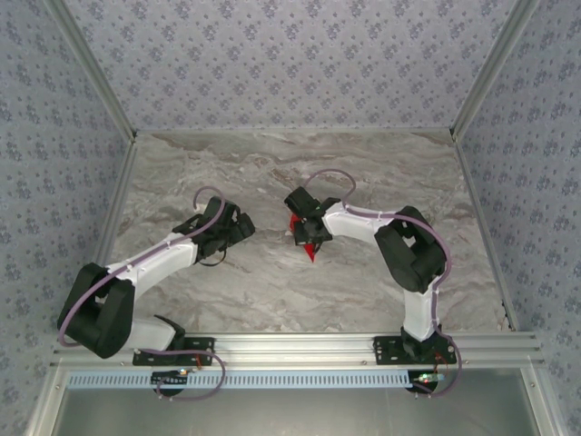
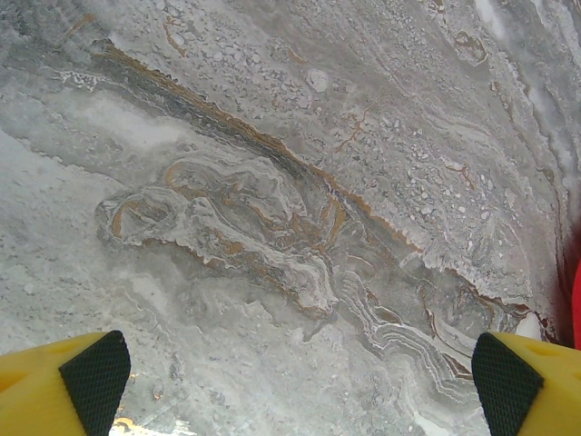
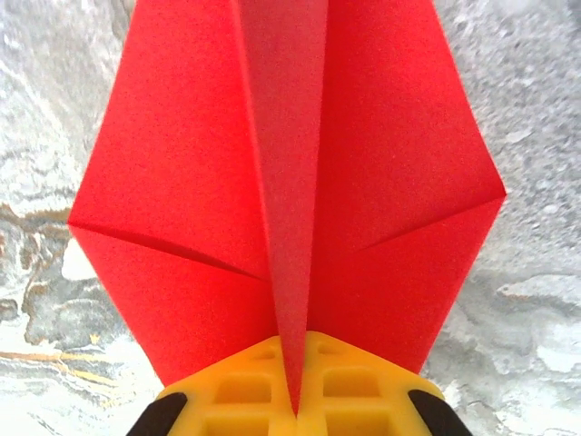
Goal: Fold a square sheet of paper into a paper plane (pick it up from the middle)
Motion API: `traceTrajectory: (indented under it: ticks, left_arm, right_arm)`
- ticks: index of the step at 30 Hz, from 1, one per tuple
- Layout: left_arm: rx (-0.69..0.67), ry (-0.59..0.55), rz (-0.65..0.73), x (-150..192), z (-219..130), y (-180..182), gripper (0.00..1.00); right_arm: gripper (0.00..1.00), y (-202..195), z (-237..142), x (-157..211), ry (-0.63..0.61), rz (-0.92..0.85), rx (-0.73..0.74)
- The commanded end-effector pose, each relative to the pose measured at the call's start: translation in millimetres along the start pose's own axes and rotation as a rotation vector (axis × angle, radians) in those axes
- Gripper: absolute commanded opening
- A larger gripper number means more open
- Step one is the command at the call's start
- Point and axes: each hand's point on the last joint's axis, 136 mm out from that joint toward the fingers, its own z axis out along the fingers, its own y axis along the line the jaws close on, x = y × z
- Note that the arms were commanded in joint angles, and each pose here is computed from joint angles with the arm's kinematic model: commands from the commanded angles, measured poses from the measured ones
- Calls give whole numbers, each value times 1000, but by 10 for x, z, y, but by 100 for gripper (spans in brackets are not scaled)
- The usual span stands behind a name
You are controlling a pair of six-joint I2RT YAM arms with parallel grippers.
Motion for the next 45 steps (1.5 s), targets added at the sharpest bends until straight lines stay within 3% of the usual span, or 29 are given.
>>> traceTrajectory:
  ticks: [1, 8, 15, 30, 33, 36, 40, 45]
  left_arm:
    - [-16, -14, 17, -73, -19, -10, 99]
    - [-26, -13, 32, -74, -47, 15, 99]
    - [-30, -14, 34, -81, -50, 18, 99]
    - [-67, -36, 58, -170, -131, 38, 99]
    - [-104, -65, 78, -262, -209, 69, 99]
    - [-138, -115, 97, -436, -340, 100, 99]
    - [-185, -193, 107, -726, -542, 208, 99]
    - [-282, -302, 110, -1102, -815, 491, 99]
  right_arm:
    - [0, -69, -159, -386, -72, 49, 3]
    - [1, -278, 55, -902, -98, 84, -15]
    - [5, -386, 238, -1144, -83, 75, 3]
    - [12, -558, 683, -815, 44, 104, 95]
    - [17, -469, 513, -978, 1, 105, 66]
    - [28, -376, 80, -1212, -72, 105, 23]
    - [48, -328, -661, -1518, -223, 122, -61]
    - [79, -752, -1346, -1624, -411, 181, -28]
